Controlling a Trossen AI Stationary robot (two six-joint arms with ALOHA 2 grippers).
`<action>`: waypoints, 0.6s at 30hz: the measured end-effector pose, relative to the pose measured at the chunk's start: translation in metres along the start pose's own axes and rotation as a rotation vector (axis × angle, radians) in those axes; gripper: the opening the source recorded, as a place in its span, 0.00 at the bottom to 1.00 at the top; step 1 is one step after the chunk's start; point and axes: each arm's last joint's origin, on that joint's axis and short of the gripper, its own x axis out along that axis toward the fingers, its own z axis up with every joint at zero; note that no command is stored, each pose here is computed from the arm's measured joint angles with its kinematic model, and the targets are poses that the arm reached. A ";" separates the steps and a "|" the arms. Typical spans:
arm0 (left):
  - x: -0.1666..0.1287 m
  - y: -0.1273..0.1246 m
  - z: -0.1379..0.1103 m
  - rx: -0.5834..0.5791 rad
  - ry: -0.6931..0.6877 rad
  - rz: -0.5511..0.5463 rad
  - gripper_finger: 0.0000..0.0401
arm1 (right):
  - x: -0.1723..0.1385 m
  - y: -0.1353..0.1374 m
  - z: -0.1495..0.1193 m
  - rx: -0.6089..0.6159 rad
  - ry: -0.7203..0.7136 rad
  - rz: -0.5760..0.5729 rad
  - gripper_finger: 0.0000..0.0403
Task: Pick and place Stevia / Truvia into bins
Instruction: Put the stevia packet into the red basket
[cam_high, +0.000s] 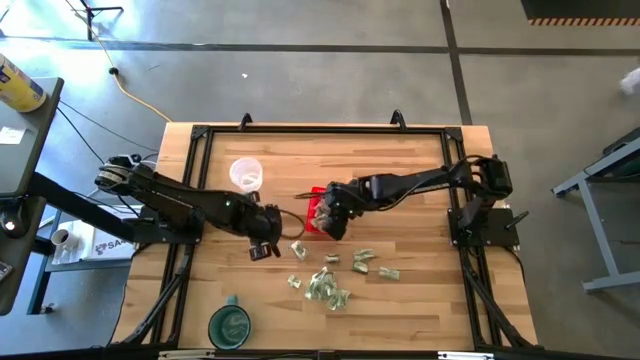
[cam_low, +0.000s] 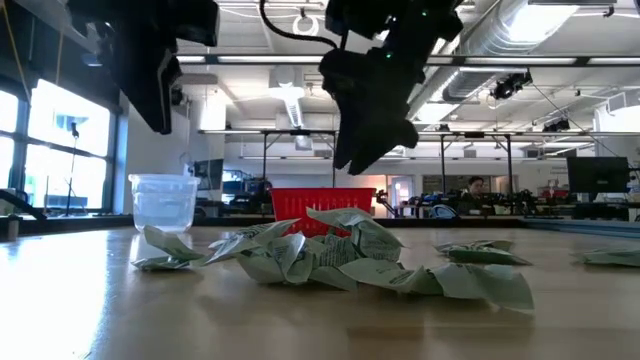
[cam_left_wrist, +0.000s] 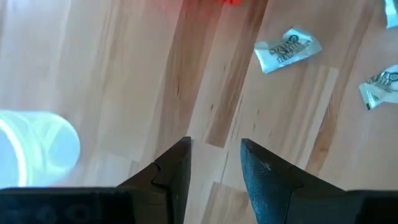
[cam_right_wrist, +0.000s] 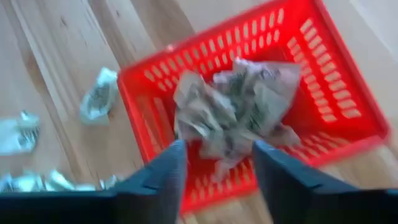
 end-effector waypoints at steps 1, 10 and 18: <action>-0.001 -0.002 -0.001 0.009 -0.006 0.002 0.43 | -0.004 0.003 -0.003 -0.035 0.021 -0.007 0.50; 0.006 -0.006 0.004 0.082 -0.089 -0.032 0.43 | -0.041 0.063 -0.094 -0.338 0.282 -0.168 0.71; 0.035 -0.003 0.010 0.196 -0.179 -0.233 0.43 | -0.051 0.094 -0.147 -0.235 0.247 -0.197 0.71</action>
